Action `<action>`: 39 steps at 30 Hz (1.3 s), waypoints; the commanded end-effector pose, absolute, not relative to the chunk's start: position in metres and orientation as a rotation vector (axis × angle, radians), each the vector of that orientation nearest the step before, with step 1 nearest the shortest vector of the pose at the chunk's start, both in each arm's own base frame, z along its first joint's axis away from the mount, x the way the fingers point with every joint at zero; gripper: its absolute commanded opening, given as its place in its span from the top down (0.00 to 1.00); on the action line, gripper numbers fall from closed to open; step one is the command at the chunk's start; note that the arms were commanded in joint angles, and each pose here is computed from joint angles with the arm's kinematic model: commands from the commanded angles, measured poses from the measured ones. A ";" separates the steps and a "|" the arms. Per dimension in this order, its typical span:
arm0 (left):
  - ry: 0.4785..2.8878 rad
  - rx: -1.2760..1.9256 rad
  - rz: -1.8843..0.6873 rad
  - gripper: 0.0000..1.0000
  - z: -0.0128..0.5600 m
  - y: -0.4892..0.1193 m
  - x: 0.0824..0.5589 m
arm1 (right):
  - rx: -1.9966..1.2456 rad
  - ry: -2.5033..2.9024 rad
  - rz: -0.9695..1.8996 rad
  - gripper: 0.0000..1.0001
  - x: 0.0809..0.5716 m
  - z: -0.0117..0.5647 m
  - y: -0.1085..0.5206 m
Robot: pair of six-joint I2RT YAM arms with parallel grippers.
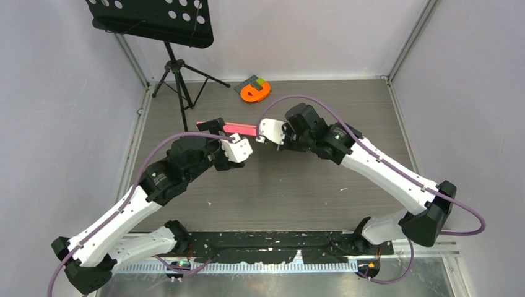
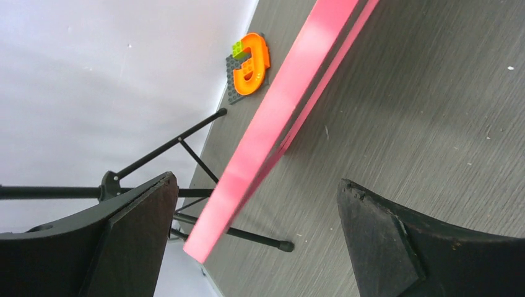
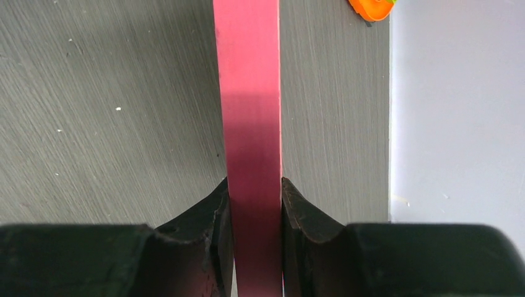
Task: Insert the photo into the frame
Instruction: Turn over the photo frame at the center of the board.
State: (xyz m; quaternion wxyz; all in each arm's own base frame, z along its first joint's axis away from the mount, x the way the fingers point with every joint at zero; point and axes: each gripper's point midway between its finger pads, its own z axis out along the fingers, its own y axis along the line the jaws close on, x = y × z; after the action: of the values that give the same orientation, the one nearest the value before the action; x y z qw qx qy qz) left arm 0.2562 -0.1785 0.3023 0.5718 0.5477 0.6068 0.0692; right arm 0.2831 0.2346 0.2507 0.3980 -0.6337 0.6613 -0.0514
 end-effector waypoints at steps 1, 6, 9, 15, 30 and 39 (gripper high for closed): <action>1.402 1.166 0.169 0.00 0.334 -0.168 0.257 | -1.421 1.677 -0.089 0.94 0.292 0.299 0.244; 1.419 1.150 0.183 0.00 0.331 -0.161 0.257 | -1.353 1.700 -0.056 0.94 0.295 0.319 0.248; 1.423 1.140 0.191 0.00 0.332 -0.158 0.257 | -1.328 1.726 -0.024 0.94 0.296 0.329 0.251; 1.426 1.132 0.191 0.00 0.332 -0.157 0.258 | -1.246 1.796 0.084 0.94 0.299 0.339 0.253; 1.448 1.136 0.167 0.00 0.321 -0.162 0.260 | -0.974 1.952 0.331 0.94 0.327 0.351 0.228; 1.465 1.141 0.127 0.00 0.310 -0.167 0.259 | -0.850 2.034 0.420 0.94 0.341 0.338 0.207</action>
State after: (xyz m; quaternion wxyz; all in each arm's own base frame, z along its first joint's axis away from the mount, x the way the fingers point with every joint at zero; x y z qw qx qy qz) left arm 0.2571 -0.1622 0.3073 0.5833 0.5055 0.6317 0.0723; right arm 0.3286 0.2008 0.3044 0.3760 -0.3710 0.8388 0.1324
